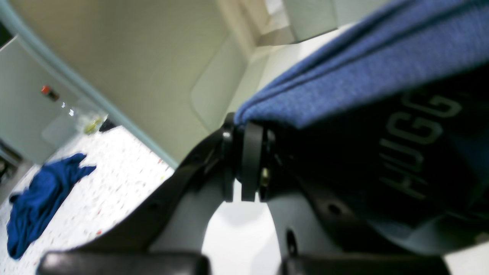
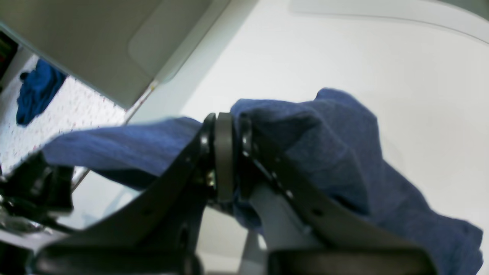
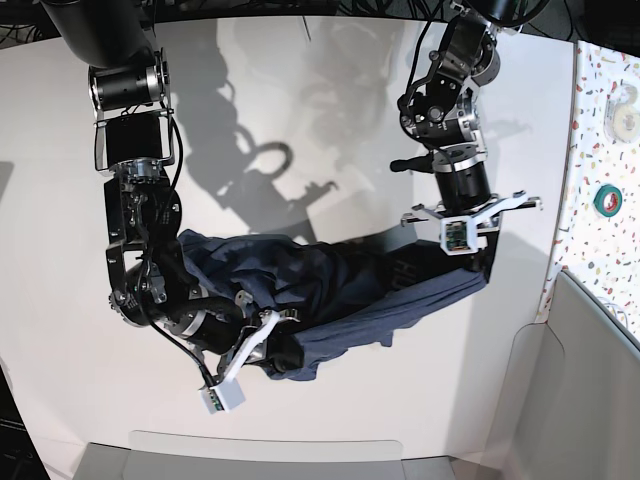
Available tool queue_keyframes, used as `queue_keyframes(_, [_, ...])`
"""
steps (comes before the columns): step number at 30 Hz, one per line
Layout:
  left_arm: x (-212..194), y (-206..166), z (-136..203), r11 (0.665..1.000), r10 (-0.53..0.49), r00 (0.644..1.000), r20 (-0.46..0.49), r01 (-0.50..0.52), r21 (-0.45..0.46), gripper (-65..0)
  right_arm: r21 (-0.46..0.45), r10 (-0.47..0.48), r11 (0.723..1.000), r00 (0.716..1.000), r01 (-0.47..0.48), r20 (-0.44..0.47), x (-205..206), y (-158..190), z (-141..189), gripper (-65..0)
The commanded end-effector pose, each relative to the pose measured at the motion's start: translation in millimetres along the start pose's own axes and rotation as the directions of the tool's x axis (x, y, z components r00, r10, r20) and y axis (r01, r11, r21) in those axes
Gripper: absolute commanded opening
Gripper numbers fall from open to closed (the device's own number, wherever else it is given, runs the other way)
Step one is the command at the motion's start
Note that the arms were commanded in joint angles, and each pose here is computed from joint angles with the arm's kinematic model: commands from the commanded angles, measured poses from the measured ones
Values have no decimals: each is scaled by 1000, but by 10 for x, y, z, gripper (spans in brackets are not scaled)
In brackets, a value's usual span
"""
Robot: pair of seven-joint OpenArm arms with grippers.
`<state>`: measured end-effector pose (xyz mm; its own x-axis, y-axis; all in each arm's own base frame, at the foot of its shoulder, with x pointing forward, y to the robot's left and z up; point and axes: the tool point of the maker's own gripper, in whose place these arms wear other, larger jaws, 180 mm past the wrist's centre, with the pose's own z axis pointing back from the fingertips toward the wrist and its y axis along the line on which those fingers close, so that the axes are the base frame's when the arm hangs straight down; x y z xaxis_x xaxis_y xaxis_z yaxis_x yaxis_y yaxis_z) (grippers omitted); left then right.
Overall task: Layout the t-shirt on the table in an organized manner, then fold the t-shirt properly
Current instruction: 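Lift the shirt high with both grippers, stretching it between them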
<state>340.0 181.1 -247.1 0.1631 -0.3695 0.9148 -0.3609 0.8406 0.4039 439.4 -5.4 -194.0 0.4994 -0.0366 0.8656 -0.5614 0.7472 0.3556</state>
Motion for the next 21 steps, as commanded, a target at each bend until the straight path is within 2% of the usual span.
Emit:
queue_keyframes(1, [117,214,-4,997,15,999,39,-18,70,-650,3,40,999,997,-41,72,279,75,60,-650])
queue_keyframes(8, [105,450,166,994,33,999,32,-36,105,-650,26,54,998,995,-56,80,256,222,95,-650])
queue_keyframes(13, [111,554,303,993,41,999,29,-44,109,-650,57,30,998,996,-35,87,276,339,9,-650])
queue_keyframes(17, [118,766,330,986,41,999,30,-46,160,-650,109,-6,994,996,-3,86,376,595,-255,-650])
queue_keyframes(21, [93,1087,279,967,24,999,31,-31,253,-650,108,70,992,997,-73,30,399,918,-623,-650])
